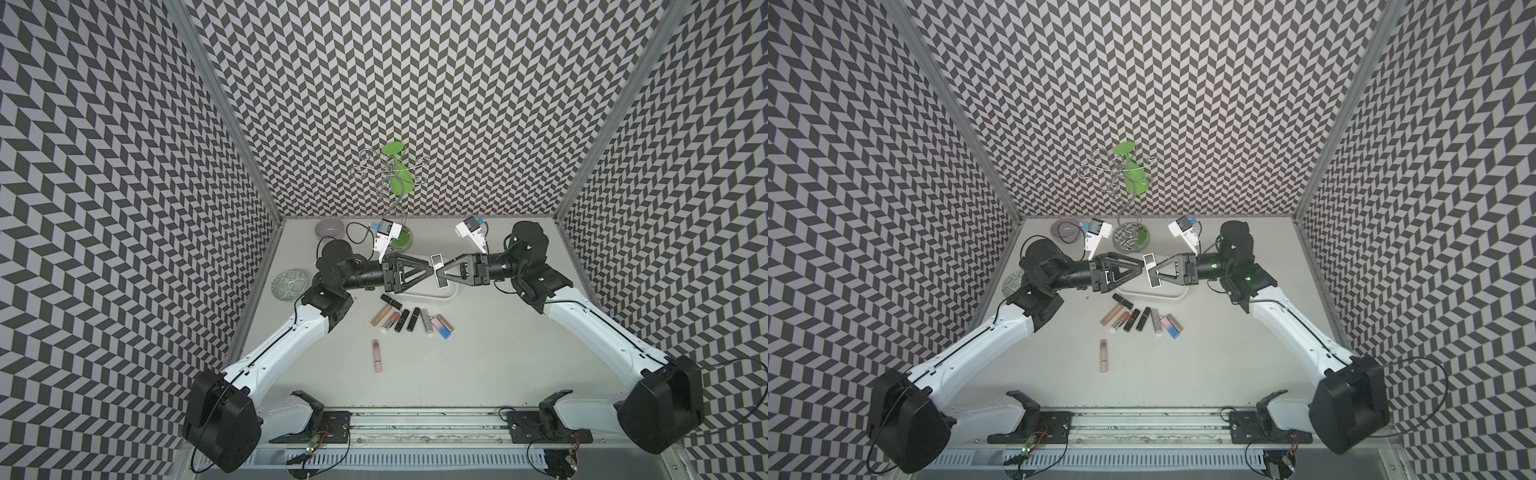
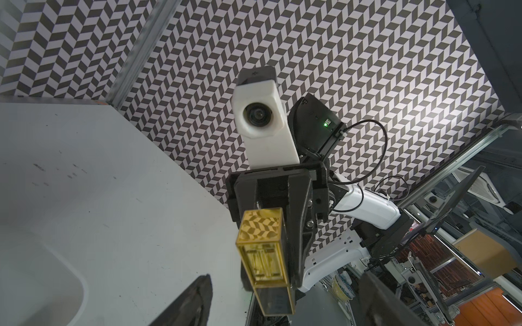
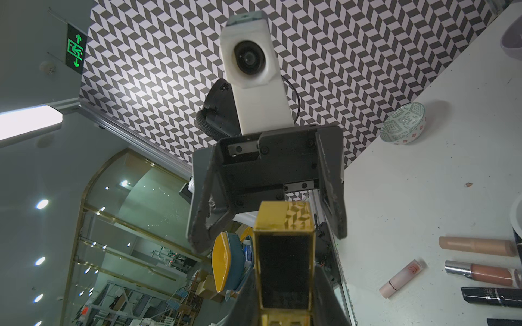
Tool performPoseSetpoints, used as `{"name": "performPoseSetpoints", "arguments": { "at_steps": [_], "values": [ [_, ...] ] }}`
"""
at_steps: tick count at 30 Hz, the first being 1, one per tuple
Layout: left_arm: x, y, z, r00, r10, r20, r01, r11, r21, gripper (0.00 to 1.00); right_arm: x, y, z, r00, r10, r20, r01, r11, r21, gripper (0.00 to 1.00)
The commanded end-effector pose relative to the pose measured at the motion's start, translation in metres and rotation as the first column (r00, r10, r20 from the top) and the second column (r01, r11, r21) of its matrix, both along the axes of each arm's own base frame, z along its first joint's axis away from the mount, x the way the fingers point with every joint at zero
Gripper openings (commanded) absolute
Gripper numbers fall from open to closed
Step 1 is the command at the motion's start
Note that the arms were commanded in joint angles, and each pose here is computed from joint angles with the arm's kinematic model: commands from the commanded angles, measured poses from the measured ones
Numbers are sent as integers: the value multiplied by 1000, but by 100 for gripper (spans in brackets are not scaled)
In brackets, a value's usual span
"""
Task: Put the lipstick into the storage box
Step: Pick up the lipstick at the center of the board.
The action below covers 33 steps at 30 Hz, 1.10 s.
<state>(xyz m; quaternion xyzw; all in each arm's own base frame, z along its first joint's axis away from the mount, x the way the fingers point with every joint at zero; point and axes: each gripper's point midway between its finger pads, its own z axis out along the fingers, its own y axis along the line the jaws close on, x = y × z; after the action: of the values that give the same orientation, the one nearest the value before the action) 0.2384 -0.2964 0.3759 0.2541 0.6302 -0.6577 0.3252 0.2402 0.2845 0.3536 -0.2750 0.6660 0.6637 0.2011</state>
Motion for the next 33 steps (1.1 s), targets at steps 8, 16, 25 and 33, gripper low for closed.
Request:
{"name": "performPoseSetpoints", "arguments": {
  "at_steps": [8,16,25,33],
  "values": [
    [-6,-12,16,997,-52,50,54,998,-26,76,-5,6,3,999,31,30,-31,999,12,21],
    [-2,-16,17,997,-61,47,62,998,-26,62,-7,8,0,999,39,27,-39,999,6,21],
    [-2,-17,13,997,-64,39,64,998,-20,36,-7,8,-1,999,37,28,-37,999,4,21],
    [-3,-18,11,997,-72,35,72,997,-13,16,-5,9,-1,999,27,28,-27,1000,4,31]
  ]
}}
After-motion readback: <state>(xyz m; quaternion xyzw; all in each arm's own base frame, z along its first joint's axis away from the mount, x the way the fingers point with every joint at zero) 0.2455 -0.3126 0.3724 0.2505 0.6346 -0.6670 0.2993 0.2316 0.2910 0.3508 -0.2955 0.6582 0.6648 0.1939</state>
